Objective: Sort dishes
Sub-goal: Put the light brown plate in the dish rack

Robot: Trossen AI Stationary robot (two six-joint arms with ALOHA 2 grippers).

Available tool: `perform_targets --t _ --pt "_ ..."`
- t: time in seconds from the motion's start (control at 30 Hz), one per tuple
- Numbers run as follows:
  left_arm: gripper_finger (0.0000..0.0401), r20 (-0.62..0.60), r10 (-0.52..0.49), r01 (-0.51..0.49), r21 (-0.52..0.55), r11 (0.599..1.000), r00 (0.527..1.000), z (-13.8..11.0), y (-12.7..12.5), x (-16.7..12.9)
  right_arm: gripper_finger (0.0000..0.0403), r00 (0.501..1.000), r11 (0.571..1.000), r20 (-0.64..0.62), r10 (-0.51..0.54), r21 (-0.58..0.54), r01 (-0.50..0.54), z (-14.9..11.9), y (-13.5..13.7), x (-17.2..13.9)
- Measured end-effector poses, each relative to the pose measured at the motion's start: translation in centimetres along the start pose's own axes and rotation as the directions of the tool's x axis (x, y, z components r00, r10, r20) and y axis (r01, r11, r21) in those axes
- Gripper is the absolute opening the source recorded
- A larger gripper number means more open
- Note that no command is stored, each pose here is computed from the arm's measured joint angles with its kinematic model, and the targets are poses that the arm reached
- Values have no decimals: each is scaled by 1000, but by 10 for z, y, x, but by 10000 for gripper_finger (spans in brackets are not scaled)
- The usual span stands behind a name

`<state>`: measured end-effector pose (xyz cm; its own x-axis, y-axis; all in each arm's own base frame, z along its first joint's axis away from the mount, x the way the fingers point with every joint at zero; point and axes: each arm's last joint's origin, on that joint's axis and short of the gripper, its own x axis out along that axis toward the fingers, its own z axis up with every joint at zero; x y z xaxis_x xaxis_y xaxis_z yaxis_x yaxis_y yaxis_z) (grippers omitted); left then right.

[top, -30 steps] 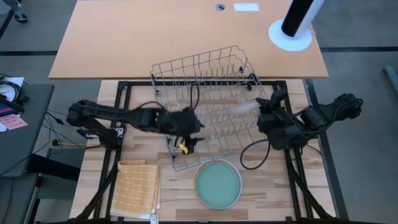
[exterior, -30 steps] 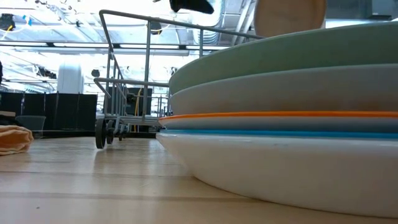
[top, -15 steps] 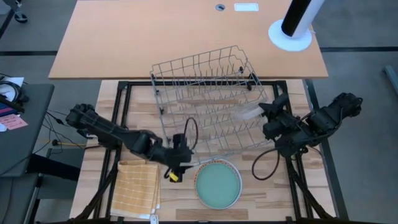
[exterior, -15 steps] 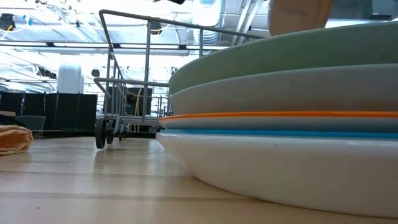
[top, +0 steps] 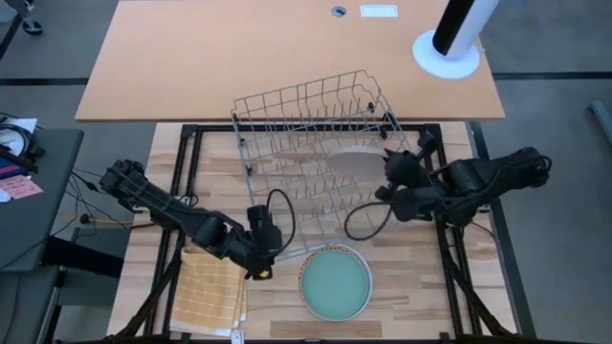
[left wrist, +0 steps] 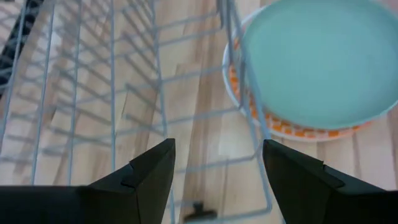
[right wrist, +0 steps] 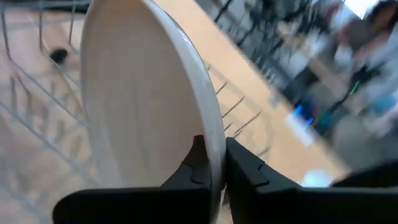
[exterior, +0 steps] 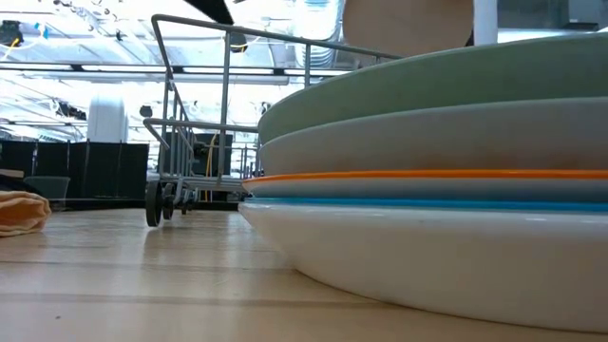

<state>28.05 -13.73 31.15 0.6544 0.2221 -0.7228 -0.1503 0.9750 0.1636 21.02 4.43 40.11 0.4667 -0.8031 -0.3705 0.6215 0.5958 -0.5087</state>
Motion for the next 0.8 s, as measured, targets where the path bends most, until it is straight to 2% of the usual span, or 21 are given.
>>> perform_targets --t 0.07,0.17,0.37,0.47,0.67,0.8 --pt "237 -12 22 -22 3 1000 1000 -4 -2 -2 19 998 991 -58 13 137 -5 -2 -4 2" --pt "237 -18 51 -51 14 999 999 -8 -4 -5 19 987 960 -157 14 279 31 -9 -9 3" --pt "237 10 103 -104 21 994 995 -9 -5 -7 19 981 928 -188 46 373 28 -10 -8 5" --pt "237 0 108 -108 32 994 994 -10 -5 -7 19 980 927 -198 31 372 46 -9 -12 8" --pt "237 -88 166 -157 104 982 982 -21 1 -9 19 967 964 -256 15 260 54 -9 -21 20" --pt "237 -136 224 -214 86 973 965 -27 6 -11 19 944 981 -329 8 185 57 -10 -30 34"
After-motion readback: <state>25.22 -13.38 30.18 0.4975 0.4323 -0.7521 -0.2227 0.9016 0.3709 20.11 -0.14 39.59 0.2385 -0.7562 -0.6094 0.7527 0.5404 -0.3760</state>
